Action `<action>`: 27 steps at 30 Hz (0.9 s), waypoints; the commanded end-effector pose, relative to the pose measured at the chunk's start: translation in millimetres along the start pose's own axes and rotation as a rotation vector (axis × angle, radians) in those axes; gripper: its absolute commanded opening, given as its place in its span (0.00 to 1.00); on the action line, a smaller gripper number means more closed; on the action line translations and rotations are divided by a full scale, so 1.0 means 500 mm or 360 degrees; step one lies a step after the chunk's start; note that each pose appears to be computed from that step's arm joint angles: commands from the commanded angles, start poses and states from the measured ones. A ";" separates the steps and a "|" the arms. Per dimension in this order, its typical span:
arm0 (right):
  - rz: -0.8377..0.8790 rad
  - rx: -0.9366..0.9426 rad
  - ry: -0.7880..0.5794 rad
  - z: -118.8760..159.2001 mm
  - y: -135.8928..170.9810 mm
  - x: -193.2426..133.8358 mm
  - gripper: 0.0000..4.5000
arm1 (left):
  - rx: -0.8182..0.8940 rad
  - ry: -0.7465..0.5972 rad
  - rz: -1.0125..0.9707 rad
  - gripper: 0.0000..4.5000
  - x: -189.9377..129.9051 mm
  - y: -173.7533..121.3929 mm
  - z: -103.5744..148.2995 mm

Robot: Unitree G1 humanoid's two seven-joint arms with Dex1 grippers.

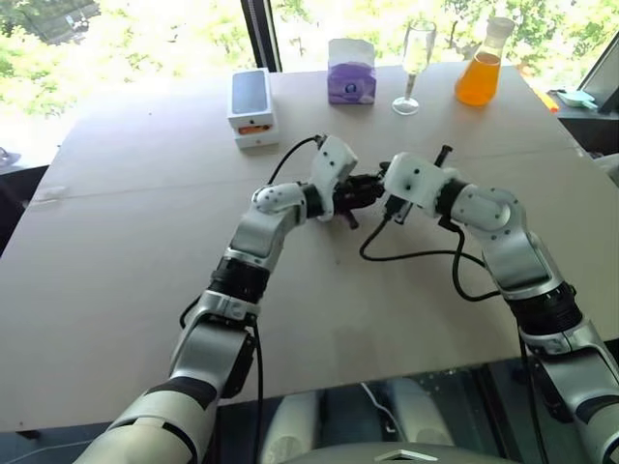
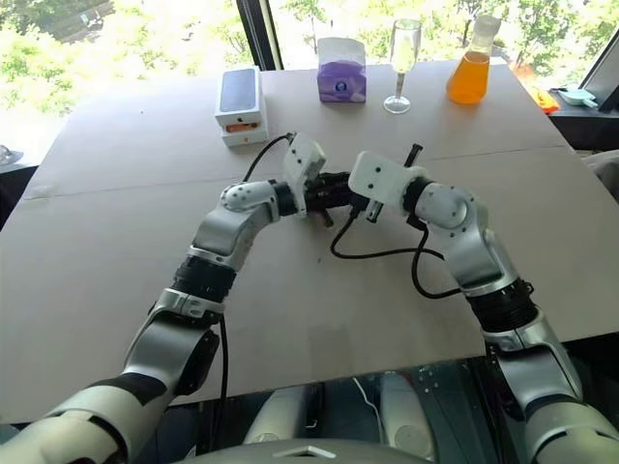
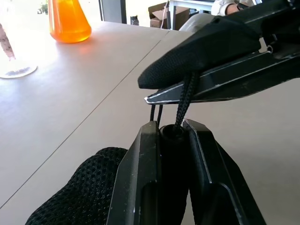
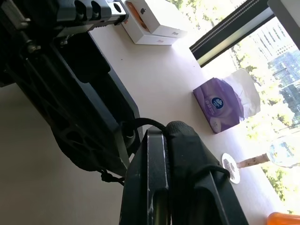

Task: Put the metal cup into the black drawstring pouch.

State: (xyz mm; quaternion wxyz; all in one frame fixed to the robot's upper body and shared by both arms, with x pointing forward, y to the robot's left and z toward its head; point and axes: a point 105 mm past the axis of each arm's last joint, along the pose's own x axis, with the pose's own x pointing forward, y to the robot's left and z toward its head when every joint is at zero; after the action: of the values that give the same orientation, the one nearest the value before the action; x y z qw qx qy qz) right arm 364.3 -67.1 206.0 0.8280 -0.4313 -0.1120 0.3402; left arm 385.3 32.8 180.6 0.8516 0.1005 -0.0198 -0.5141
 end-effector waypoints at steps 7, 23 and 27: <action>-0.0246 0.0037 -0.0031 0.019 -0.078 -0.026 0.00 | 0.0027 0.0096 0.0035 0.04 -0.010 0.015 -0.017; -0.0595 0.0286 0.0351 -0.135 -0.152 -0.119 0.00 | 0.0036 0.0503 0.0149 0.04 -0.065 0.047 -0.126; -0.0288 0.0512 0.0255 -0.127 -0.045 -0.092 0.00 | -0.0045 0.0273 0.0055 0.04 -0.052 0.021 -0.081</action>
State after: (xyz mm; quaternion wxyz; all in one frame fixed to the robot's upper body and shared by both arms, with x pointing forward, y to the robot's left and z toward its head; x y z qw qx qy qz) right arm 373.5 -134.1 170.0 0.9094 -0.3185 -0.0036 0.2675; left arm 386.5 49.1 145.8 0.8488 0.1530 0.0506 -0.5036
